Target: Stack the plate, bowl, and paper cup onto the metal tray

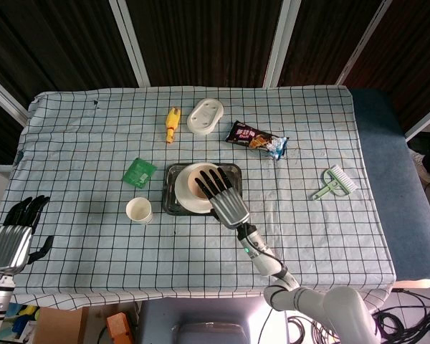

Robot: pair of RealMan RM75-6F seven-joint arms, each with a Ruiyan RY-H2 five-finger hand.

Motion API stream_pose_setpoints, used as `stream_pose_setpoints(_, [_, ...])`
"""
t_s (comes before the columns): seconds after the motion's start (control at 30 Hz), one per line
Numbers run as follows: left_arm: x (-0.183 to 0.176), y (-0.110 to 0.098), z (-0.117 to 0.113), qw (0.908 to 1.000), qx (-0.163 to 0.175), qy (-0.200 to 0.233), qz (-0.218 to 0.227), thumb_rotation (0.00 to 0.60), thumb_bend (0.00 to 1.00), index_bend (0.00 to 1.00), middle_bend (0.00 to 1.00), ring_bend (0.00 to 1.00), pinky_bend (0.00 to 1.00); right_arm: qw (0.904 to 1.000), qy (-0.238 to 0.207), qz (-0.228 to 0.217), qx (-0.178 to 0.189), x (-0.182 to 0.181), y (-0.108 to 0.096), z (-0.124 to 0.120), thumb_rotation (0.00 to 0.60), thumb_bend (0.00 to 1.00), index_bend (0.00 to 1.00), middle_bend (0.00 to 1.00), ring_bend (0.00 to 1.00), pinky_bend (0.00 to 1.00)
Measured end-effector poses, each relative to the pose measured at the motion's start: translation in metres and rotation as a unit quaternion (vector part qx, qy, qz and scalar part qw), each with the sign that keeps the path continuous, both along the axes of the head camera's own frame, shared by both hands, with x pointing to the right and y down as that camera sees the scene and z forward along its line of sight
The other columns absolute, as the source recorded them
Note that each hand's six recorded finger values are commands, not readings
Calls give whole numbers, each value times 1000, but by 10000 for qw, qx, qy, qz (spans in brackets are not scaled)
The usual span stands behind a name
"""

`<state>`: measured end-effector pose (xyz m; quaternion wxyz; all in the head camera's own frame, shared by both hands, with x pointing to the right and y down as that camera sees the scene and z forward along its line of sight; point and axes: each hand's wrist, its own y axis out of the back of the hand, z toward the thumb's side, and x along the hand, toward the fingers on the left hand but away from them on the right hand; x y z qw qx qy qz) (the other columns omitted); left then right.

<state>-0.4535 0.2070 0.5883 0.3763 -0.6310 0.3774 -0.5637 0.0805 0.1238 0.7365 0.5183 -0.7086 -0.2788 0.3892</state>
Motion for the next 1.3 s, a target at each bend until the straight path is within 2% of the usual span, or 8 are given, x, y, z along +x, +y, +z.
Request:
stream_pose_setpoints(0.13, [4, -1, 3, 9999, 24, 47, 143, 600, 368, 0, 60, 53, 127, 9997, -130, 158, 119, 40, 9, -27, 600, 182, 3, 0, 0, 50])
stream_pose_setpoints(0.27, [12, -4, 13, 9995, -10, 113, 302, 600, 395, 14, 45, 38, 118, 9983, 125, 514, 253, 120, 26, -62, 600, 182, 31, 0, 0, 49])
stream_pose_setpoints(0.43, [32, -9, 34, 9979, -33, 411, 497, 600, 393, 98, 24, 2, 82, 9856, 1040, 1292, 321, 254, 72, -108, 600, 182, 39, 0, 0, 24])
stream_pose_setpoints(0.6, [62, -11, 58, 9938, -31, 834, 730, 600, 395, 180, 22, 0, 72, 9710, 1302, 1996, 181, 326, 115, -140, 600, 182, 44, 0, 0, 18])
stream_pose_setpoints(0.73, [93, -7, 78, 9893, -54, 1093, 965, 600, 392, 229, 23, 0, 70, 9655, 1212, 2300, 125, 350, 125, -153, 600, 182, 52, 0, 0, 18])
stream_pose_setpoints(0.93, [125, -5, 109, 9863, -194, 1135, 1178, 600, 392, 264, 27, 0, 70, 9616, 1081, 2516, 207, 367, 121, -168, 600, 182, 52, 0, 0, 18])
stream_pose_setpoints(1.1, [133, -9, 124, 9883, -83, 976, 1169, 600, 392, 272, 29, 0, 69, 9602, 1078, 2573, 145, 372, 122, -170, 600, 182, 52, 0, 0, 18])
stream_pose_setpoints(1.3, [137, -16, 133, 9889, -65, 1082, 1014, 600, 392, 381, 49, 0, 69, 9587, 1085, 2625, 117, 376, 122, -170, 600, 182, 51, 0, 0, 18])
